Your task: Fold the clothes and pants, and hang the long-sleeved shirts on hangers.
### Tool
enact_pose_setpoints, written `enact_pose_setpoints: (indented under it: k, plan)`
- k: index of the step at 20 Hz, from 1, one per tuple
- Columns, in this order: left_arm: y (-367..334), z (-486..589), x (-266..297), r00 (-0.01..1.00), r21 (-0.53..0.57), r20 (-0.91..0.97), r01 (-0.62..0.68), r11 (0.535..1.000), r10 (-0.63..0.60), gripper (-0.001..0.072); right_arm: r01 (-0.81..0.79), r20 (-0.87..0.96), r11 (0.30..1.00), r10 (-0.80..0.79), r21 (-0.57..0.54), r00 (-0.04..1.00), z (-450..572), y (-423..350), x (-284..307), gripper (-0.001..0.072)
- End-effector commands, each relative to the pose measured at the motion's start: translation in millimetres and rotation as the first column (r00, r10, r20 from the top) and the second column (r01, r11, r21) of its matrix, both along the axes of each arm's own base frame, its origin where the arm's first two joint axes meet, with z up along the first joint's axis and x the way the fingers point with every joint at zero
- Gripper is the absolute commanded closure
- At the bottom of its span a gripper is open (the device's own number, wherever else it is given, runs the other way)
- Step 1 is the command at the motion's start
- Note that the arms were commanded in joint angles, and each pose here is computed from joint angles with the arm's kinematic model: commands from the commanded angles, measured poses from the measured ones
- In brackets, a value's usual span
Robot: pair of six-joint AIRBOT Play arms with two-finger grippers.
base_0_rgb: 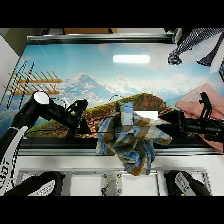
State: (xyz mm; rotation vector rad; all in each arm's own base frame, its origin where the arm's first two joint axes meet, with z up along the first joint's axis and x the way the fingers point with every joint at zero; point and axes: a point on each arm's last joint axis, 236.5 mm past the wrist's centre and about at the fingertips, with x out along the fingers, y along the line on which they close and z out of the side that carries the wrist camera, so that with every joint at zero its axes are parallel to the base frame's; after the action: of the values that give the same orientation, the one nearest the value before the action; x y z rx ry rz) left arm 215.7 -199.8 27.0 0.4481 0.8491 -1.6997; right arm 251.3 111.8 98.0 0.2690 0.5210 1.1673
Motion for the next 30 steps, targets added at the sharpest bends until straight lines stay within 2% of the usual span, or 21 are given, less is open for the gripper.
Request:
enact_pose_setpoints:
  k: [1,18,19,20,21,22,30]
  plan:
    - [0,0,1,1.0,0.002,0.003,-0.003,1.0,0.003,0.0693,-0.02,-0.048,1.0,0.022,0.023,0.999,-9,9,-9,0.005]
    - [0,0,1,1.0,0.001,0.003,-0.004,1.0,0.004,0.0693,-0.042,-0.05,0.999,0.042,-0.014,0.998,-22,31,-5,0.0059]
    - [0,0,1,1.0,0.001,0.003,-0.004,1.0,0.004,0.0693,-0.043,-0.05,0.999,0.042,-0.014,0.998,-22,31,-5,0.0218]
    - [0,0,1,1.0,0.001,0.003,-0.004,1.0,0.004,0.0693,-0.043,-0.05,0.999,0.042,-0.014,0.998,-22,31,-5,0.0453]
    - [0,0,1,1.0,0.001,0.003,-0.004,1.0,0.004,0.0693,-0.043,-0.05,0.999,0.042,-0.014,0.998,-22,31,-5,0.0642]
    - [0,0,1,1.0,0.001,0.003,-0.004,1.0,0.004,0.0693,-0.043,-0.05,0.999,0.042,-0.014,0.998,-22,31,-5,0.0693]
    - [2,-2,1,1.0,0.009,0.003,-0.001,1.0,0.001,0.0693,-0.043,-0.05,0.999,0.042,-0.015,0.998,-22,31,-5,0.0694]
